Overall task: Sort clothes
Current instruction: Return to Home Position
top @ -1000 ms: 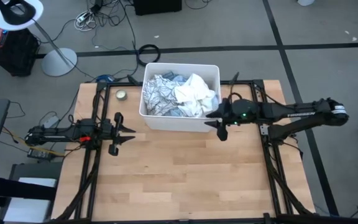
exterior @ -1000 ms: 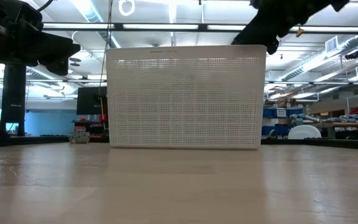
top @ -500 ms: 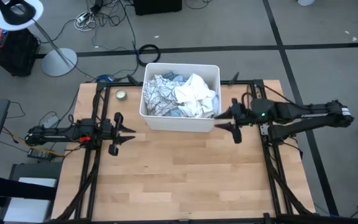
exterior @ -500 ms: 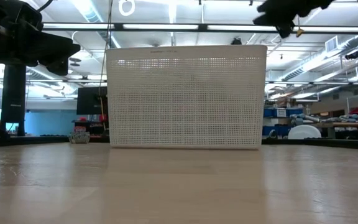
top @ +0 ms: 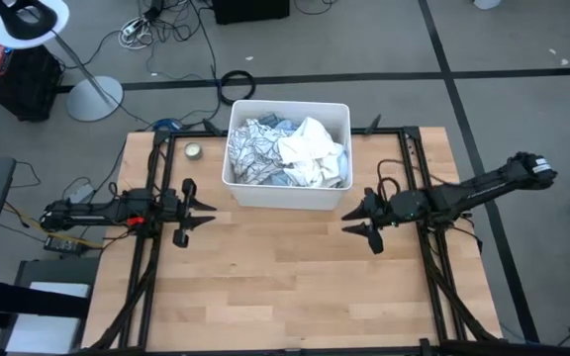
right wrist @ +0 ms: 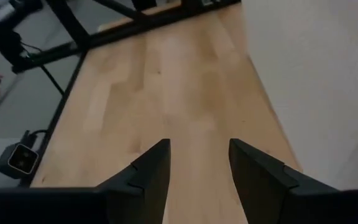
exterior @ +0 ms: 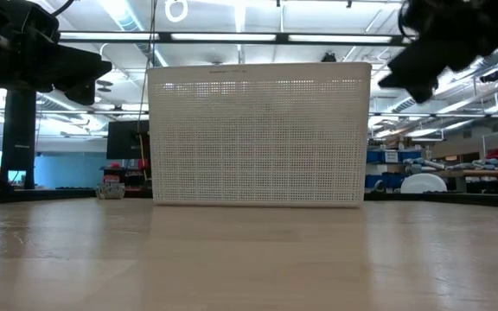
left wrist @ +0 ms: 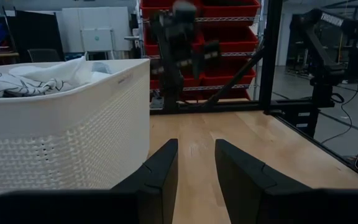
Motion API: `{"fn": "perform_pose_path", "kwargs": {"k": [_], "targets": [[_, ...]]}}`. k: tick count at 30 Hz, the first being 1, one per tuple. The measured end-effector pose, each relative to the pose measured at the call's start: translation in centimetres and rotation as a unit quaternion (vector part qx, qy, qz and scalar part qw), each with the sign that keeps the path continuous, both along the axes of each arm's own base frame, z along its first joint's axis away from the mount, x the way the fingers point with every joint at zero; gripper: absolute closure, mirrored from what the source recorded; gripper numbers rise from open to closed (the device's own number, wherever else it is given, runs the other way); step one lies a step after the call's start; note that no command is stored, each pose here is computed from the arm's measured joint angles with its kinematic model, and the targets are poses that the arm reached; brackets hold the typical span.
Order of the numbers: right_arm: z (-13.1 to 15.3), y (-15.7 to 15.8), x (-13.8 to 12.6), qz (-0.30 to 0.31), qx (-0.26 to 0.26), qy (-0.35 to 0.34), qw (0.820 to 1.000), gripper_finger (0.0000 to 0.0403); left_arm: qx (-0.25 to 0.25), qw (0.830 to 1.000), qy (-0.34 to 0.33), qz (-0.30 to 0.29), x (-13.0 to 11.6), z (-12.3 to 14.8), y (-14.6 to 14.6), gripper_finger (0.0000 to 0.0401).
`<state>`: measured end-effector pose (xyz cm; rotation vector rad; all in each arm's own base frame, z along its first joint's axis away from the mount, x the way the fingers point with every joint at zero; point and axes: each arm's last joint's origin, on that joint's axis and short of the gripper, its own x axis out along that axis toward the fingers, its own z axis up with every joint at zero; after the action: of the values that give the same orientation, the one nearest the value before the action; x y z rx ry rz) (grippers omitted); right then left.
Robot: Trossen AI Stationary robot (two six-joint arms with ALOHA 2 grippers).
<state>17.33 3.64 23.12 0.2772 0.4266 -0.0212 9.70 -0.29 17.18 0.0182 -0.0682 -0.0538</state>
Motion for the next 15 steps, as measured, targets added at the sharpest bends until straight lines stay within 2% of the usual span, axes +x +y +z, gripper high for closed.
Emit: {"fn": "perform_pose_path", "kwargs": {"k": [3, 7, 10, 15], "targets": [[-3.1, 0.2, -0.5, 0.006, 0.007, -0.029, 1.000, 0.0237, 0.000, 1.000, 0.000, 0.000, 0.0, 0.0, 0.0, 0.0288], [-7.0, -0.1, -1.7, 0.004, 0.009, -0.015, 1.000, 0.0238, 0.000, 1.000, 0.000, 0.000, 0.0, 0.0, 0.0, 0.0288], [-8.8, -0.5, -2.5, -0.016, 0.027, 0.002, 1.000, 0.0238, 0.000, 1.000, 0.000, 0.000, 0.0, 0.0, 0.0, 0.0288], [-10.6, -1.1, -3.3, -0.041, 0.018, 0.022, 0.999, 0.0239, 0.000, 1.000, 0.000, 0.000, 0.0, 0.0, 0.0, 0.0288]]}}
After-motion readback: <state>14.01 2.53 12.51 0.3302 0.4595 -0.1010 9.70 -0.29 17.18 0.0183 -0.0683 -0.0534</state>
